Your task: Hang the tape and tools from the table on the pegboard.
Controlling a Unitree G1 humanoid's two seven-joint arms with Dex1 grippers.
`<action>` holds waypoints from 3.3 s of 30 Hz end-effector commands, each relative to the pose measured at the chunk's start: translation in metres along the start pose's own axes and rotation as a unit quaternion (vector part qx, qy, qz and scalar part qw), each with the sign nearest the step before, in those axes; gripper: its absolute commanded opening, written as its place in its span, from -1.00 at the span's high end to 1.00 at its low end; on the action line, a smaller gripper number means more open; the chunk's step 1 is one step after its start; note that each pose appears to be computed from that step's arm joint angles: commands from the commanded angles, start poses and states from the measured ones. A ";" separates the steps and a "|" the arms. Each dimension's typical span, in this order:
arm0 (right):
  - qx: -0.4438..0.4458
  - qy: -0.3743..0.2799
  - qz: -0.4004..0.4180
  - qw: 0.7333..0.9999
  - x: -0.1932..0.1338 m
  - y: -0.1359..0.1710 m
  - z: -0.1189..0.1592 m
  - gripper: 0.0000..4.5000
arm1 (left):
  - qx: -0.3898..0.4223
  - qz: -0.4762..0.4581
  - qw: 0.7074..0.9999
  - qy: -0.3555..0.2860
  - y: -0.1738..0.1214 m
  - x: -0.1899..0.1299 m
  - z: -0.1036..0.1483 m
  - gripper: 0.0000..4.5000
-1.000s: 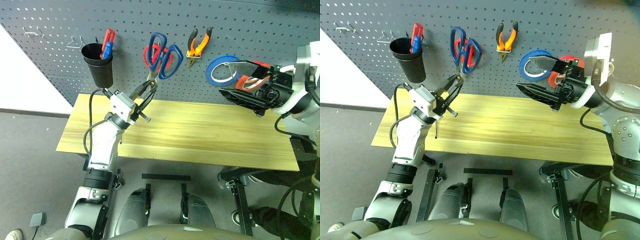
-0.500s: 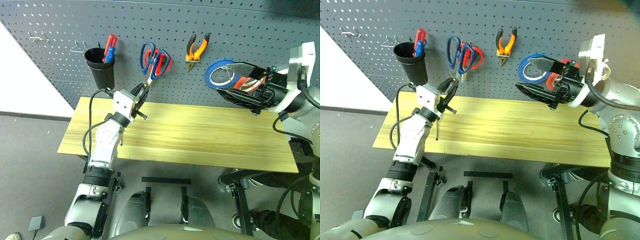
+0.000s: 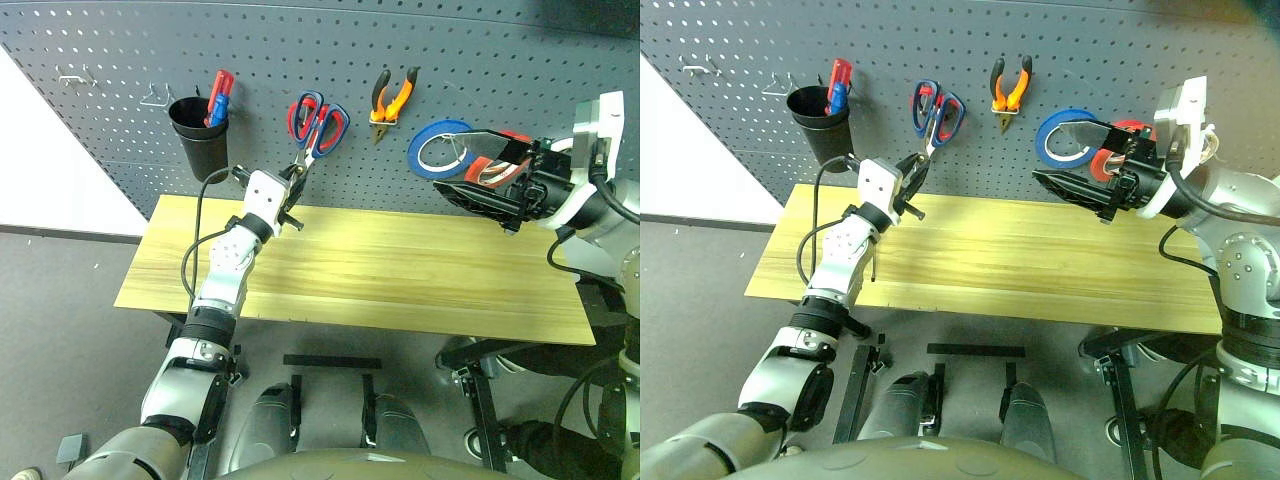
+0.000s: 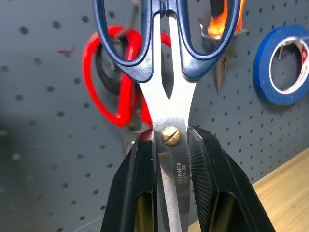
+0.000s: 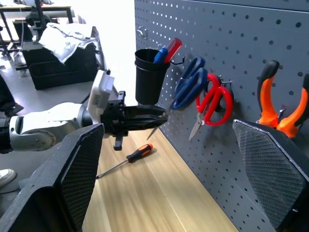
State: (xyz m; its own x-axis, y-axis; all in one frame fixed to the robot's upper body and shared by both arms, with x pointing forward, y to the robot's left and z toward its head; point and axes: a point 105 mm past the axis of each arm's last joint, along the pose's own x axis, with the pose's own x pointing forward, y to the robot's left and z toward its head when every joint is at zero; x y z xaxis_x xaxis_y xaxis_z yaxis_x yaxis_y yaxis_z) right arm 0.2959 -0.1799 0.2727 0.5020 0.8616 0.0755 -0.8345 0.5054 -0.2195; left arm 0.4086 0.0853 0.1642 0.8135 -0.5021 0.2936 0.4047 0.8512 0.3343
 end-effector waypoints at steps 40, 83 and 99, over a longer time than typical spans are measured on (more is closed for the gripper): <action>0.059 0.127 0.013 0.990 0.056 0.014 -0.081 -1.00 | -0.065 0.161 0.916 0.361 0.074 -0.052 -0.080 -0.98; 0.045 0.191 0.019 0.980 0.083 0.002 -0.121 -1.00 | -0.155 0.225 0.852 0.447 0.070 -0.040 -0.110 -0.12; 0.027 0.165 0.026 0.986 0.059 -0.003 -0.089 -1.00 | -0.133 0.095 0.917 0.364 0.056 -0.028 -0.078 0.72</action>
State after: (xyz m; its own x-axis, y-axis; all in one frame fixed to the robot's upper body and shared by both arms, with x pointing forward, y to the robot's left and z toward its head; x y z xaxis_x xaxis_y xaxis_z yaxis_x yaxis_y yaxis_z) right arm 0.3561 -0.1335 0.1706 0.5059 0.8034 -0.3140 -0.8612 0.4913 -0.1304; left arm 0.4395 0.1722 0.0802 0.8747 -0.0950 -0.4753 0.1575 0.9831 0.0934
